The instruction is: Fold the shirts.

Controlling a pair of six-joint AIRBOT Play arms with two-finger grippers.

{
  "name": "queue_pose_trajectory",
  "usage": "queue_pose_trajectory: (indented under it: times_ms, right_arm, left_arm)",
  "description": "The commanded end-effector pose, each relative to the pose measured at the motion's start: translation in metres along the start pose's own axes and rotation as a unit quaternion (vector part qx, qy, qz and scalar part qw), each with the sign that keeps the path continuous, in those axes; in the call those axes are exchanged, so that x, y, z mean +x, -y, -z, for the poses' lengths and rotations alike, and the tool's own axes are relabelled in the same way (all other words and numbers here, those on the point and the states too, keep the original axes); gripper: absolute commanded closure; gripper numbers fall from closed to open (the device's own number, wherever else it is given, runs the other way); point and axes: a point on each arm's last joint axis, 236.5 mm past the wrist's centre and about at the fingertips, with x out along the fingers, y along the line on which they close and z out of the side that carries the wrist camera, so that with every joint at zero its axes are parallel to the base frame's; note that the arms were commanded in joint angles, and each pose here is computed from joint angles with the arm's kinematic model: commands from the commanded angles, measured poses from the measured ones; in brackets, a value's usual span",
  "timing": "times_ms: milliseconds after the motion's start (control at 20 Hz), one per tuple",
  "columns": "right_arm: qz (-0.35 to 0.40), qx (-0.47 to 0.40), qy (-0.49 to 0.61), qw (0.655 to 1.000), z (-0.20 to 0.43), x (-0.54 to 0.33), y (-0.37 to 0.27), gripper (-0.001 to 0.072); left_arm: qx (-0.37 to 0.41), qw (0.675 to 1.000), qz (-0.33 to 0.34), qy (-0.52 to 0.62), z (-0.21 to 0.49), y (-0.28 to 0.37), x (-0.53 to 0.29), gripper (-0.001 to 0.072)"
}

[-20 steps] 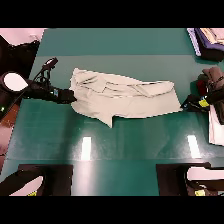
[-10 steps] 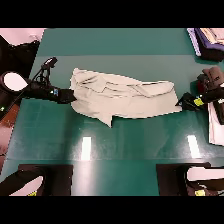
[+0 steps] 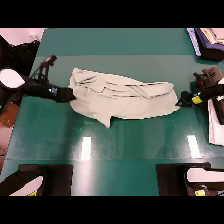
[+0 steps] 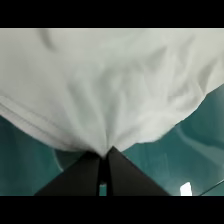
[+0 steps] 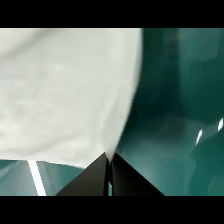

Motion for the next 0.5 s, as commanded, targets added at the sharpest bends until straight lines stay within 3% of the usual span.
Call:
queue_pose_trajectory:
  times_ms: [0,200,450]
  right_arm:
    - [-0.065,-0.049,0.117,0.99,-0.036,-0.075,-0.074,0.0695]
    - [-0.126,-0.157,0.342,0.918,-0.063,-0.239,-0.19,0.0695]
    - [-0.1,-0.28,0.569,0.767,0.012,-0.428,-0.292,0.0696]
  left_arm:
    - [0.051,0.995,0.016,0.088,-0.06,0.04,-0.059,0.0681]
    - [0.154,0.945,0.04,0.285,-0.136,0.128,-0.215,0.0681]
    - [0.242,0.825,0.063,0.507,-0.123,0.217,-0.412,0.0682]
